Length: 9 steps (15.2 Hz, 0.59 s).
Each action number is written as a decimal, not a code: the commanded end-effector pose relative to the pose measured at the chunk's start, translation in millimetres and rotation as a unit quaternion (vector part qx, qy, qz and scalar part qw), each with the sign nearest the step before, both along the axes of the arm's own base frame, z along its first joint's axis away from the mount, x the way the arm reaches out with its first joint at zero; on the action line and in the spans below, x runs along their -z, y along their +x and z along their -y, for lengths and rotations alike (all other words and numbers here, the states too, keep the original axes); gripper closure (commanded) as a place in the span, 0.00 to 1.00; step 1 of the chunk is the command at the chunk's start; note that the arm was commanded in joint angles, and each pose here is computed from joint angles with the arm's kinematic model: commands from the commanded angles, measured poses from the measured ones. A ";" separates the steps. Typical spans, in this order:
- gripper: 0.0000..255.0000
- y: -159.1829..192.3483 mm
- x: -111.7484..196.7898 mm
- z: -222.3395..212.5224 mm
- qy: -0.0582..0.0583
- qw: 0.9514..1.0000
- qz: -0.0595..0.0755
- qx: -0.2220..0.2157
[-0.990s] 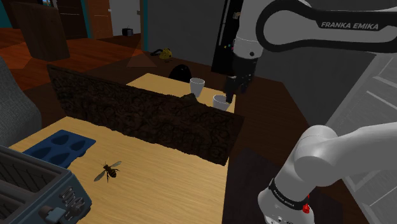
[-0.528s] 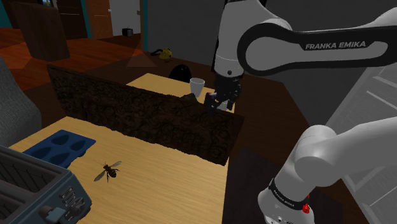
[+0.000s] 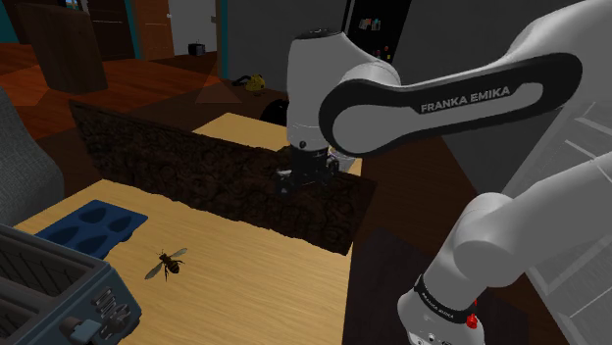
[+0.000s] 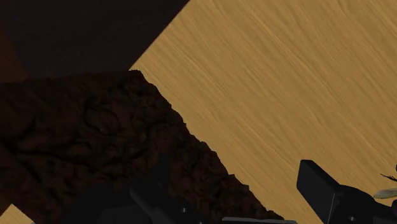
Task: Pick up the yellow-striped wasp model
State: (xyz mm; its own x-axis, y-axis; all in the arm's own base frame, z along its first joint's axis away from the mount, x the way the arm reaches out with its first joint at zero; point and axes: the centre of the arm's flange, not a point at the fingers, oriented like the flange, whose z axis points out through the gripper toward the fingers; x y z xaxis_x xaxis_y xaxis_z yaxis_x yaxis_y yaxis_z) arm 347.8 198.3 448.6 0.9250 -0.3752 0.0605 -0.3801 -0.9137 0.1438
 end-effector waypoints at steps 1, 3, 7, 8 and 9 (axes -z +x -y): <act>0.00 11.3 15.1 -23.1 0.002 1.000 0.003 0.023; 0.00 22.1 28.9 -43.0 0.002 0.999 0.007 0.044; 0.00 46.4 56.4 -81.5 0.000 0.996 0.013 0.084; 0.00 53.0 63.3 -90.8 0.000 0.995 0.015 0.094; 0.00 59.8 70.1 -100.0 -0.001 0.994 0.016 0.104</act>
State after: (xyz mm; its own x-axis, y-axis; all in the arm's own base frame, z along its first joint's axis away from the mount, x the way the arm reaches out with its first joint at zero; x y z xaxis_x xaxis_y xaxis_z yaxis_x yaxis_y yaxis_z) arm 397.9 288.0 387.0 0.8398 -0.5360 0.0861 -0.5429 -0.8290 0.1341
